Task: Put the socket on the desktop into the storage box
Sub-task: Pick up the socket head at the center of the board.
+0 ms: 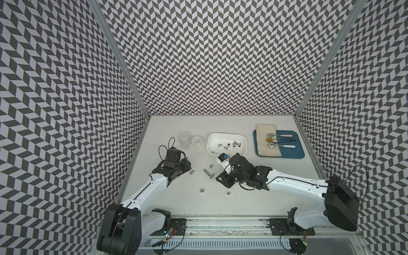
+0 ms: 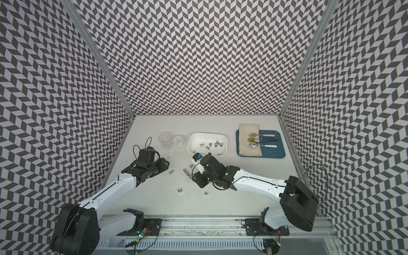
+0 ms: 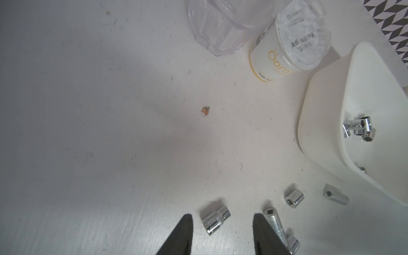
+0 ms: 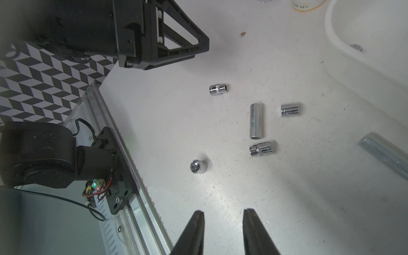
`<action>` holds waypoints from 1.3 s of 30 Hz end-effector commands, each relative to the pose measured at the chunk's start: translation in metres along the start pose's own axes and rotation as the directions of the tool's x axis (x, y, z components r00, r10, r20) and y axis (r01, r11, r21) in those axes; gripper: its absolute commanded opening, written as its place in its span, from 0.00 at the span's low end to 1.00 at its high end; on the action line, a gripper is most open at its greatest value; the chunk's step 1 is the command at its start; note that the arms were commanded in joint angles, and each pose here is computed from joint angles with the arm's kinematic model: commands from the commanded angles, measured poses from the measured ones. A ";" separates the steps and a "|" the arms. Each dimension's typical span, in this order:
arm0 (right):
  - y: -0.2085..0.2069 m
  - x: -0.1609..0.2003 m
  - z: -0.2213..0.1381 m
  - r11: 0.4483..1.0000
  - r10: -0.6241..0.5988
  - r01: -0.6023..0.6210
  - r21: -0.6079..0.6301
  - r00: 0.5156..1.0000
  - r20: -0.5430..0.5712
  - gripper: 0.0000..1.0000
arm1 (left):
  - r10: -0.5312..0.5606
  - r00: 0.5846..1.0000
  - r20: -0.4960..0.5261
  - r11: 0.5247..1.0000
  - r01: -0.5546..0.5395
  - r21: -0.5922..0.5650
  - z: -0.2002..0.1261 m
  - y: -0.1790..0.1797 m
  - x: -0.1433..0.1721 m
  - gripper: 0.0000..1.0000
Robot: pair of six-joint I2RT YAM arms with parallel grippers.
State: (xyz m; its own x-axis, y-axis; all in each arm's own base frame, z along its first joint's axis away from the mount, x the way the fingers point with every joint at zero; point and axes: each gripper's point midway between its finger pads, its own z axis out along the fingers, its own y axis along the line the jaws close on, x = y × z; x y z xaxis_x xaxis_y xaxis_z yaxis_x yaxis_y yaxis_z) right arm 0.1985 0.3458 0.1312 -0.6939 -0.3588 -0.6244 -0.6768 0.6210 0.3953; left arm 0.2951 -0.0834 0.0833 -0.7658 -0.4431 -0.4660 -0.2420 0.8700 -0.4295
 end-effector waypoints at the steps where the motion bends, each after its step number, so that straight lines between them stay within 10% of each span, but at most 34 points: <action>1: 0.008 -0.012 -0.008 1.000 -0.005 0.006 -0.027 0.998 0.067 0.34 | -0.021 1.000 -0.003 0.999 0.021 -0.035 0.003 0.011 0.003 0.48; 39: -0.009 0.017 0.010 0.999 0.047 -0.047 0.010 0.999 0.003 0.34 | 0.100 0.983 -0.157 0.990 -0.113 -0.080 0.046 0.000 0.060 0.48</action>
State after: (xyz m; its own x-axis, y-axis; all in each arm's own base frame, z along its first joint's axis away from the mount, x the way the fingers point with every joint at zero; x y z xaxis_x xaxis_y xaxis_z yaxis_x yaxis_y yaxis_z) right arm 0.1921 0.3355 0.1100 -0.7329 -0.3437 -0.5872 -0.6373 0.6491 0.4154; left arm 0.2818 -0.1260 0.0299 -0.8617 -0.3325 -0.3832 -0.1851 0.9093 -0.3728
